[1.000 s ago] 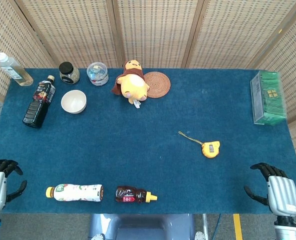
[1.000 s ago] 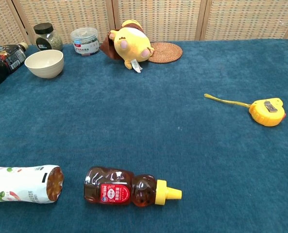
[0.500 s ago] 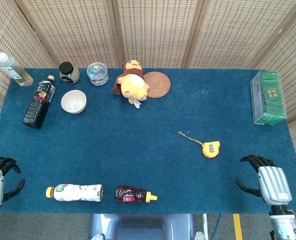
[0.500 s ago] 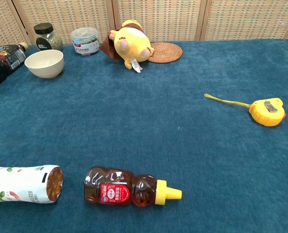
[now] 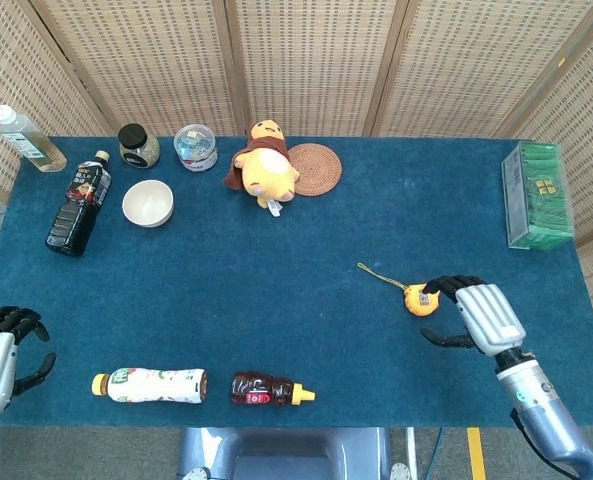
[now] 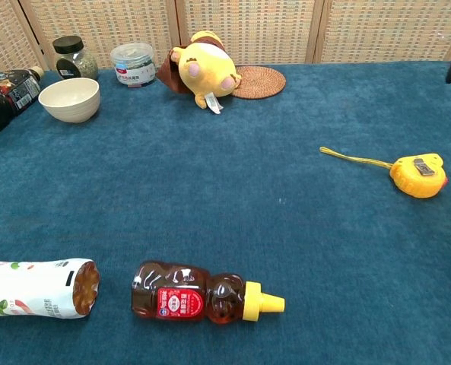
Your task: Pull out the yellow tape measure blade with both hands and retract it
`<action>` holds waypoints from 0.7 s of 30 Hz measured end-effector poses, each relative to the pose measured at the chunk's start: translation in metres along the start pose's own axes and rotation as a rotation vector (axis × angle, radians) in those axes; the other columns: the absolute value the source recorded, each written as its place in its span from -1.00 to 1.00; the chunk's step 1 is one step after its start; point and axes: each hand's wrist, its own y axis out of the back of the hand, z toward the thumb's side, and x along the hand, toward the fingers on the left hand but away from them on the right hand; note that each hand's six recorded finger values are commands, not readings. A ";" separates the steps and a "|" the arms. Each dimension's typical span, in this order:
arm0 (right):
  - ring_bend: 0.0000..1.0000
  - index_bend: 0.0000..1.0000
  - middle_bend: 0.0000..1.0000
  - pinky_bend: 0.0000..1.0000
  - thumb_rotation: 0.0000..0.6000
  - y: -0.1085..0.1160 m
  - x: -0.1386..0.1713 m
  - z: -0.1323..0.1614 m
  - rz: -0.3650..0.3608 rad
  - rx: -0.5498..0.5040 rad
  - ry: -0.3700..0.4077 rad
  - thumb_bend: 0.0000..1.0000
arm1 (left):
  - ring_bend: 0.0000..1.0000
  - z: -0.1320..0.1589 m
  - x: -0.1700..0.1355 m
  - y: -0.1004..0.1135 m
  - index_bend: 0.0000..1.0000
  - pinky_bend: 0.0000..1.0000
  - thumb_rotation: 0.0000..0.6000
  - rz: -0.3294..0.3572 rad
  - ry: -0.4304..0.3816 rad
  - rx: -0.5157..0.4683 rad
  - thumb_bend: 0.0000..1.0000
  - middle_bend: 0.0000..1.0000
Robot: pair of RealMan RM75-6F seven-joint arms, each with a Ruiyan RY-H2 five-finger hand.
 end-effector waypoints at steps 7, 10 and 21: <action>-0.22 -0.29 -0.20 -0.21 0.39 -0.018 -0.058 0.004 0.111 0.011 0.037 -0.50 | -0.61 -0.001 0.005 -0.005 -0.01 -0.53 1.00 -0.018 0.013 0.013 -0.48 -0.33; -0.19 -0.29 -0.19 -0.16 0.34 -0.026 -0.080 0.004 0.153 0.013 0.032 -0.49 | -0.61 -0.002 0.005 -0.006 -0.01 -0.53 1.00 -0.018 0.015 0.019 -0.48 -0.33; -0.17 -0.25 -0.16 -0.13 0.24 -0.046 -0.112 0.001 0.230 0.044 0.013 -0.49 | -0.61 -0.003 0.006 -0.010 -0.01 -0.53 1.00 -0.028 0.023 0.020 -0.48 -0.33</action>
